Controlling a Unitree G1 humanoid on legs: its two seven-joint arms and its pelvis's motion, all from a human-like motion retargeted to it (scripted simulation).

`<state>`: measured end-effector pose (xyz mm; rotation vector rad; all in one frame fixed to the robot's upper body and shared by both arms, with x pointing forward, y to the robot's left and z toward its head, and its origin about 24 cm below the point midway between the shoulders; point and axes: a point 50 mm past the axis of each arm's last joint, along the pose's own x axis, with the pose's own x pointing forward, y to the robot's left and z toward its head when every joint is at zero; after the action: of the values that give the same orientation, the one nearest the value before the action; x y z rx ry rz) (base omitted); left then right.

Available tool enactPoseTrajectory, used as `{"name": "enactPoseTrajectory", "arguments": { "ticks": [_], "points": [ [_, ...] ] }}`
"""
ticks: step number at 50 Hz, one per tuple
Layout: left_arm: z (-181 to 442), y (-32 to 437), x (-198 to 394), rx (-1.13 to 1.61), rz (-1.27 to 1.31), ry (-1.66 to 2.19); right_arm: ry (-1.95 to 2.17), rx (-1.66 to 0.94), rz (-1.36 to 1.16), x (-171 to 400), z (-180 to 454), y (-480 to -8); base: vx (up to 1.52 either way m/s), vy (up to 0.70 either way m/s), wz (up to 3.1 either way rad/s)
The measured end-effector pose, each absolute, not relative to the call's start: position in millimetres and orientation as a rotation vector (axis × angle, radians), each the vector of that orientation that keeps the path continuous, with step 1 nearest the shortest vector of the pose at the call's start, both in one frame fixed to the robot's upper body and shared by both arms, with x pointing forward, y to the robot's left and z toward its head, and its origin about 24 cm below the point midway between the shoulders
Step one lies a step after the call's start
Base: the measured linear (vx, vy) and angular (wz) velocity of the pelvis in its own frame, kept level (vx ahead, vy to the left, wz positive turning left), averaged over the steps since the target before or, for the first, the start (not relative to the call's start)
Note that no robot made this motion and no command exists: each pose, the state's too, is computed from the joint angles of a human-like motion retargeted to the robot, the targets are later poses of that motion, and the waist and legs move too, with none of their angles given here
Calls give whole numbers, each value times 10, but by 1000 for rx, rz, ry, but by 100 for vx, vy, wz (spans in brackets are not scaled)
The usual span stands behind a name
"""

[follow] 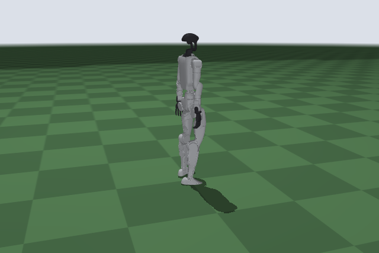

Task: Upper body actions

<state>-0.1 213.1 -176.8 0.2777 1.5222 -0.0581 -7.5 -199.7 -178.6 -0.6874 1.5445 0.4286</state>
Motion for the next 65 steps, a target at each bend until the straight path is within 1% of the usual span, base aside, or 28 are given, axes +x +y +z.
{"name": "enactPoseTrajectory", "arguments": {
  "ticks": [12,23,28,30,33,36,38,40,43,45,47,48,50,52,54,56,58,60,62,65],
  "points": [
    [-1767,2133,13,252,-131,1542,1522,-633,364,64,-1786,-2018,0,0,0],
    [-1766,2135,29,272,-174,1540,1543,-637,414,-5,-1791,-1977,0,0,0],
    [-1765,2134,36,216,-184,1538,1540,-568,426,8,-1801,-1920,0,0,0],
    [-1749,2230,27,213,-113,1550,1526,-497,405,24,-1803,-1900,0,0,0],
    [-1663,2588,3,192,127,1578,1555,-409,300,48,-1772,-2080,0,0,0],
    [-1469,3095,-24,67,433,1576,1642,-290,93,63,-1689,-2427,0,0,0],
    [-1273,3468,5,-15,639,1512,1668,-175,-74,127,-1598,-2703,0,0,0],
    [-949,3955,73,-70,895,1361,1609,18,-327,280,-1420,-3113,3,-1,6],
    [-473,4480,255,-41,1142,1117,1309,236,-690,694,-1075,-3669,7,1,4],
    [-4,4845,457,21,1292,884,931,364,-910,1175,-608,-4134,1,3,-2],
    [396,5062,652,75,1363,688,648,403,-982,1585,-135,-4413,-1,6,-4],
    [664,5165,788,109,1394,556,487,407,-998,1839,202,-4535,-2,6,5],
    [1185,5288,1018,183,1424,313,248,355,-988,2206,822,-4656,-1,4,14],
    [1843,5305,1284,298,1433,31,37,181,-965,2526,1571,-4637,0,1,22],
    [2458,5192,1487,431,1420,-209,-126,-65,-993,2668,2245,-4519,1,0,9],
    [3034,4972,1629,594,1391,-421,-303,-362,-1092,2667,2885,-4327,0,0,0],
    [3538,4678,1703,784,1362,-606,-534,-645,-1233,2577,3457,-4034,6,4,-10],
    [3983,4263,1766,1013,1330,-801,-887,-896,-1370,2411,3974,-3576,10,3,-12],
    [4268,3810,1857,1265,1264,-961,-1259,-1074,-1402,2214,4303,-3101,10,1,-5],
    [4537,3127,1911,1671,1180,-1175,-1749,-1302,-1324,1901,4547,-2421,7,0,2]
  ]
}}
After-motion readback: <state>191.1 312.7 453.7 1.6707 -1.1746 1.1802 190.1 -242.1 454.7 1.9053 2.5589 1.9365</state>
